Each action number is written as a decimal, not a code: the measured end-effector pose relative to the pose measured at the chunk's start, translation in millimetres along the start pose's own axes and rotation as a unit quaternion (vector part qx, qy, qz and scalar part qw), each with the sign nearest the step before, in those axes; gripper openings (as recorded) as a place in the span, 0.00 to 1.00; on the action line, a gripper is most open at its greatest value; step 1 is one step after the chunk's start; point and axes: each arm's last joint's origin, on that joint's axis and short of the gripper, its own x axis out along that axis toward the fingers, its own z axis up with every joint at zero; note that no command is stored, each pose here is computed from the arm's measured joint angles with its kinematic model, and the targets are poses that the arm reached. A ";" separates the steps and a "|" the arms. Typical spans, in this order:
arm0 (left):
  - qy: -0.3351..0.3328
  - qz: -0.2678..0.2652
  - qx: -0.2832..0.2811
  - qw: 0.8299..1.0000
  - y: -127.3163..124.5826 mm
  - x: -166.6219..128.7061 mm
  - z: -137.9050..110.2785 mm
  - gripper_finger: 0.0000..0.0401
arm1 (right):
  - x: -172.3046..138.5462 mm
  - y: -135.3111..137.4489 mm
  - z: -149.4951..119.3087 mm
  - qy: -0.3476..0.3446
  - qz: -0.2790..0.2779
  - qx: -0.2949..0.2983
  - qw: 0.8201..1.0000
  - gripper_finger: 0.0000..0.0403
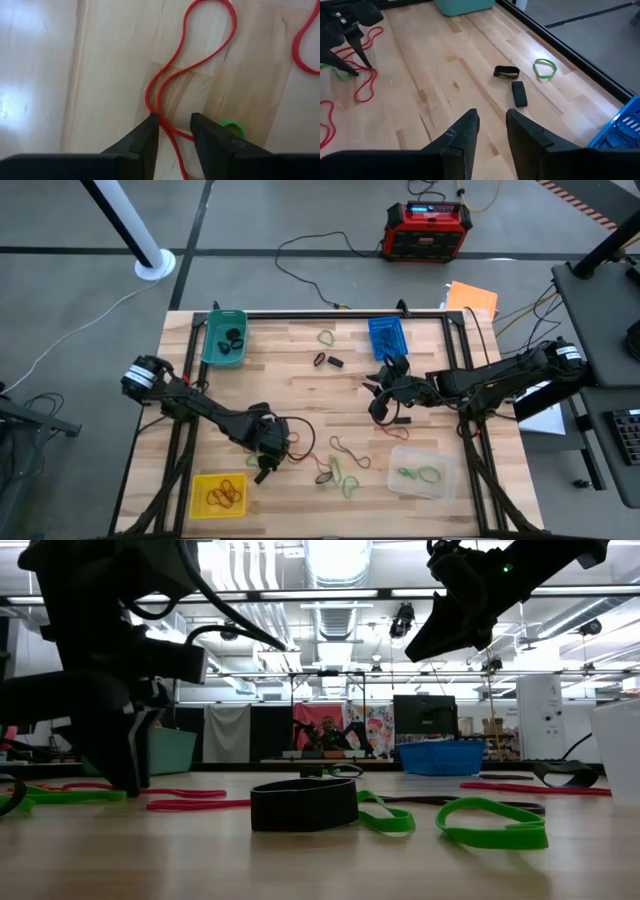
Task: Sort rubber bands into baskets
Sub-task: Put the red rubber band into the yellow basket, then put the thick black rubber band into the light blue bin
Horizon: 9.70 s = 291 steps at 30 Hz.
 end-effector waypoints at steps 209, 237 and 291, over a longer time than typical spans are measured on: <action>0.061 -0.309 0.015 0.949 -20.1 -196.2 -48.9 0.00 | 0.8 -0.5 -2.4 0.001 -0.001 -0.020 1.000 0.29; 0.209 -0.205 -0.104 0.951 -46.6 -110.3 -77.3 0.17 | 0.7 -0.2 -2.5 0.002 0.004 -0.020 1.000 0.31; -0.406 0.221 0.022 0.887 101.1 -107.4 -28.6 0.19 | 171.9 -57.9 63.0 0.224 -0.021 -0.045 0.973 0.45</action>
